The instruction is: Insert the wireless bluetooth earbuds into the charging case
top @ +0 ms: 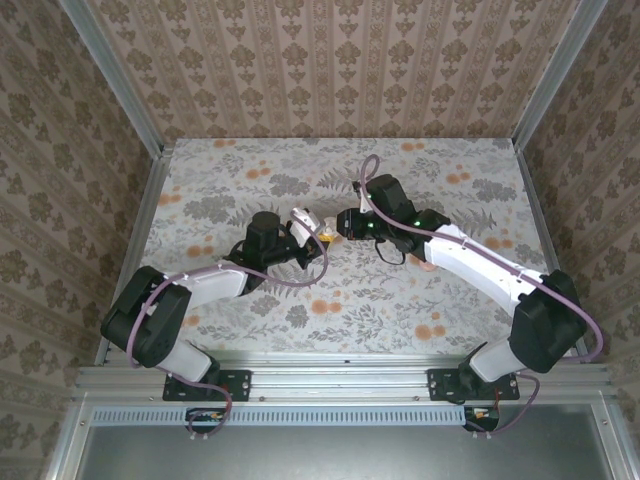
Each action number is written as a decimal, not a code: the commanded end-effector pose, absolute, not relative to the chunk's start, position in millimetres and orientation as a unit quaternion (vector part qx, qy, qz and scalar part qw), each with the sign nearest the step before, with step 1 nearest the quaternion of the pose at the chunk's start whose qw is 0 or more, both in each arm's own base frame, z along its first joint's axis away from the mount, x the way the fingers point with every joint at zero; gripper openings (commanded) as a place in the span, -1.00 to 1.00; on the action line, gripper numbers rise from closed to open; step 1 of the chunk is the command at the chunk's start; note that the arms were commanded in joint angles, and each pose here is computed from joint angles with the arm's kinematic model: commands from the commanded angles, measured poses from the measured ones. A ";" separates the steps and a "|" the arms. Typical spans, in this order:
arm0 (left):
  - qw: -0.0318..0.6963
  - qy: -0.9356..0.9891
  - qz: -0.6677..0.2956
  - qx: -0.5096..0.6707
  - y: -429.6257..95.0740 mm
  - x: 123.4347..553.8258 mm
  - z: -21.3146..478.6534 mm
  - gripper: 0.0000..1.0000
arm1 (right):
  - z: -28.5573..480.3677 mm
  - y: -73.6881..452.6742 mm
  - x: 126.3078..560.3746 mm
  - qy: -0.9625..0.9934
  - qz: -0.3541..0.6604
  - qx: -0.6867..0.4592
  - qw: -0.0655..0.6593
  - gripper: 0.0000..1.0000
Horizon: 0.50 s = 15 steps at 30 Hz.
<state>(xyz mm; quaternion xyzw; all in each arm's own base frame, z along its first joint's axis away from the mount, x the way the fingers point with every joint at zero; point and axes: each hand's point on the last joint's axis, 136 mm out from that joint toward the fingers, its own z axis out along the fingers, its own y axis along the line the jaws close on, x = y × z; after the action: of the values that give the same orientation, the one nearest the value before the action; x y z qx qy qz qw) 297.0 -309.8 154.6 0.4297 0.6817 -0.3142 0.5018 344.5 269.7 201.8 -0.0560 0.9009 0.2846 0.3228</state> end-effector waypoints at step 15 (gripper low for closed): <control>0.521 0.660 -0.335 0.425 -320.2 299.3 177.7 -0.93 | 212.2 273.7 361.4 0.890 0.261 -0.064 0.368 -0.55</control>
<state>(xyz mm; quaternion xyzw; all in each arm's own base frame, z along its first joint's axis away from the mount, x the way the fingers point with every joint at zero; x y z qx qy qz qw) 298.2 -310.7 158.0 0.4233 0.6821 -0.3191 0.5037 350.6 271.7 195.4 -0.0620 0.9019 0.2657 0.3349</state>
